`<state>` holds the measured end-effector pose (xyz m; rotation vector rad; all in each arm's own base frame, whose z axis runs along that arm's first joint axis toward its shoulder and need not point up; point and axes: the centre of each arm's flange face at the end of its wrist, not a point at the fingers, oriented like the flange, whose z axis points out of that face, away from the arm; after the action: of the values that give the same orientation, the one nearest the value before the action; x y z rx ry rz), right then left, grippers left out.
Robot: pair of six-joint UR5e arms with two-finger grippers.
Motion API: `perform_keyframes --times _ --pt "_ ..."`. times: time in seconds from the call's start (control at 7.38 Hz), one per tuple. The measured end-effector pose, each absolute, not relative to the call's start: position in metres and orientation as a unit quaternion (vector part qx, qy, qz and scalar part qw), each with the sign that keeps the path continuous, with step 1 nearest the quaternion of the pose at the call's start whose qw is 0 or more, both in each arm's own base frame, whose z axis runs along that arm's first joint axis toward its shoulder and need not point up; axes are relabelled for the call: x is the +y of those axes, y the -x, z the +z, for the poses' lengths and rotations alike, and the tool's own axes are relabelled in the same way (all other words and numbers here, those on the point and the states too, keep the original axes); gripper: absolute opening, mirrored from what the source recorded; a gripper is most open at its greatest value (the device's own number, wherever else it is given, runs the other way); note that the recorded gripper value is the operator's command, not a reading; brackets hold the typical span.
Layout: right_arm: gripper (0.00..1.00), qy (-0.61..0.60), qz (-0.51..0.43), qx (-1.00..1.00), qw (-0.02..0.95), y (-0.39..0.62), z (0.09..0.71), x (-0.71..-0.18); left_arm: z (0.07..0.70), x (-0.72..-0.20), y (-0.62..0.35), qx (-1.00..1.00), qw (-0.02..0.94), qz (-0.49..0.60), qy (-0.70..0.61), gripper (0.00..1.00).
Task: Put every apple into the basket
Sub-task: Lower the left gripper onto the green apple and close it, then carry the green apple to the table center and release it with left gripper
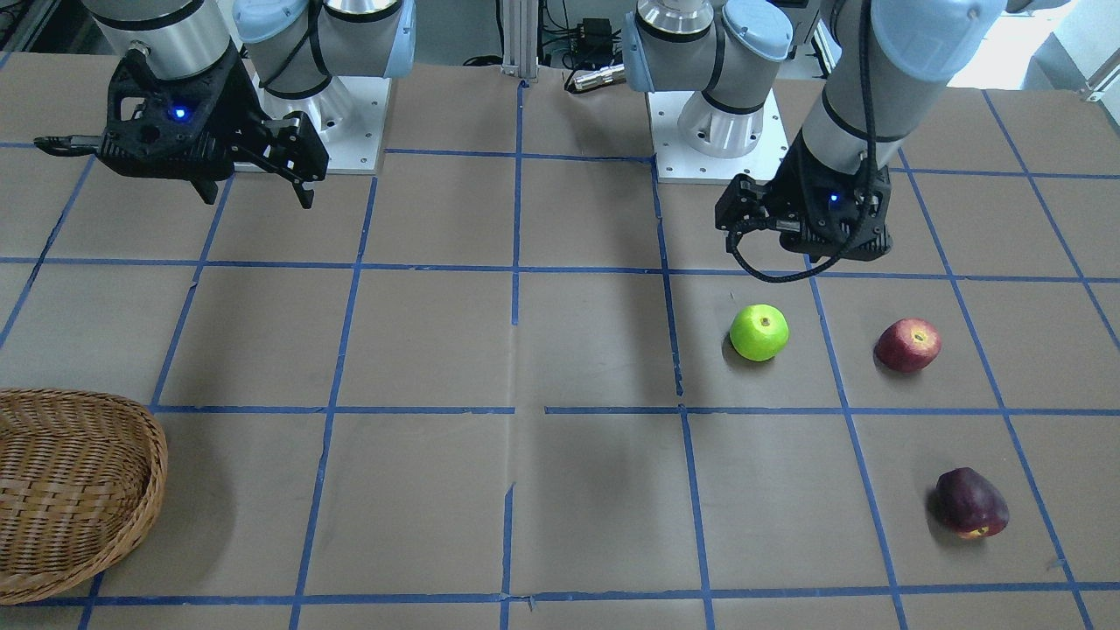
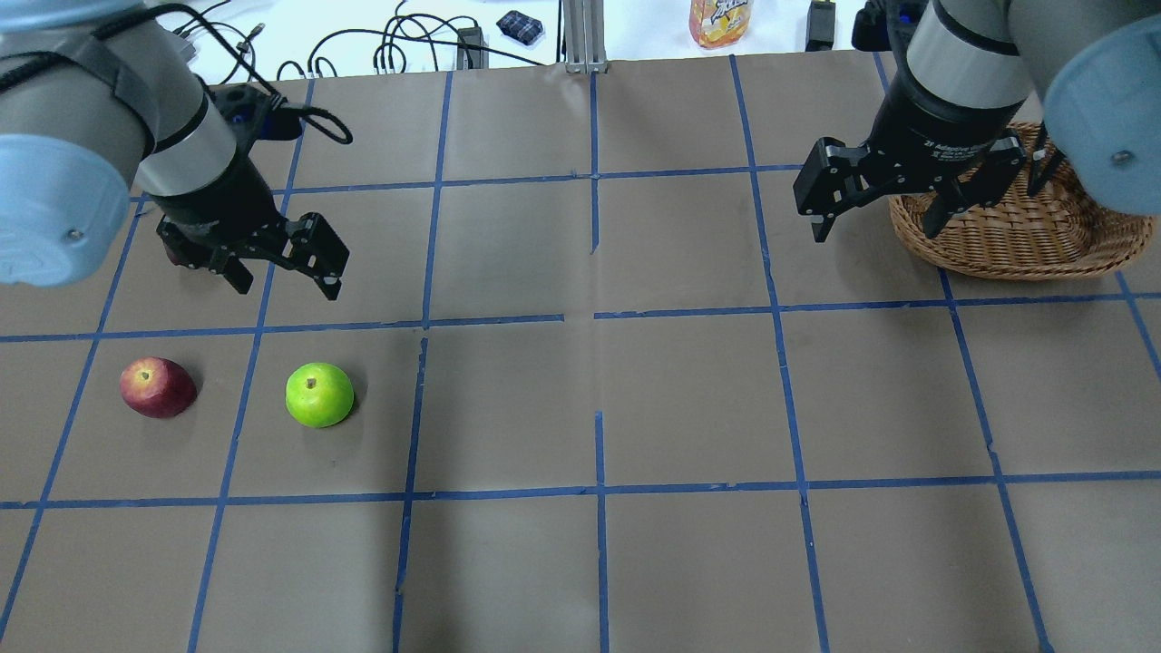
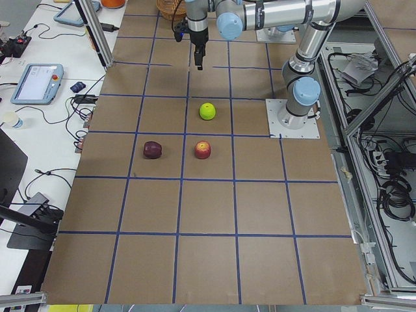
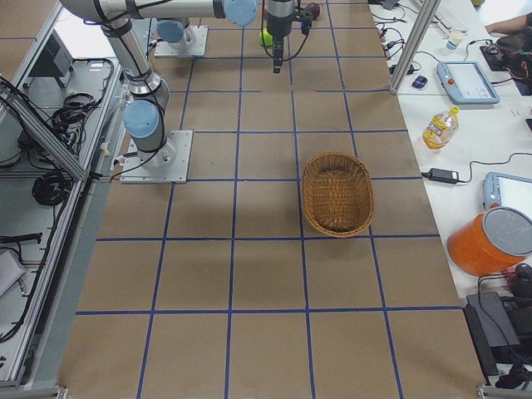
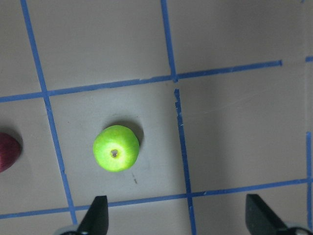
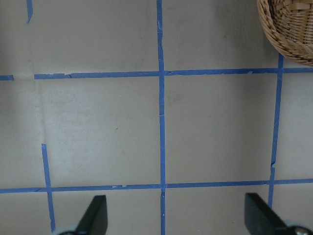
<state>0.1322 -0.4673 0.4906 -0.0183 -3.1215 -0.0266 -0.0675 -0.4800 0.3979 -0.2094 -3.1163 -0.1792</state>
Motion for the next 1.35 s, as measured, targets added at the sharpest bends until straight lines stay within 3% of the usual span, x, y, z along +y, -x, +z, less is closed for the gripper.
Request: perform_keyframes --times 0.54,1.35 --pt "1.00 0.003 -0.010 -1.000 0.013 -0.132 0.490 -0.467 0.267 -0.467 0.036 -0.994 0.004 -0.050 0.097 1.00" --pt "1.00 0.003 -0.014 -1.000 0.013 -0.132 0.486 -0.467 0.197 -0.471 0.021 -0.989 -0.018 -0.100 0.109 0.97"
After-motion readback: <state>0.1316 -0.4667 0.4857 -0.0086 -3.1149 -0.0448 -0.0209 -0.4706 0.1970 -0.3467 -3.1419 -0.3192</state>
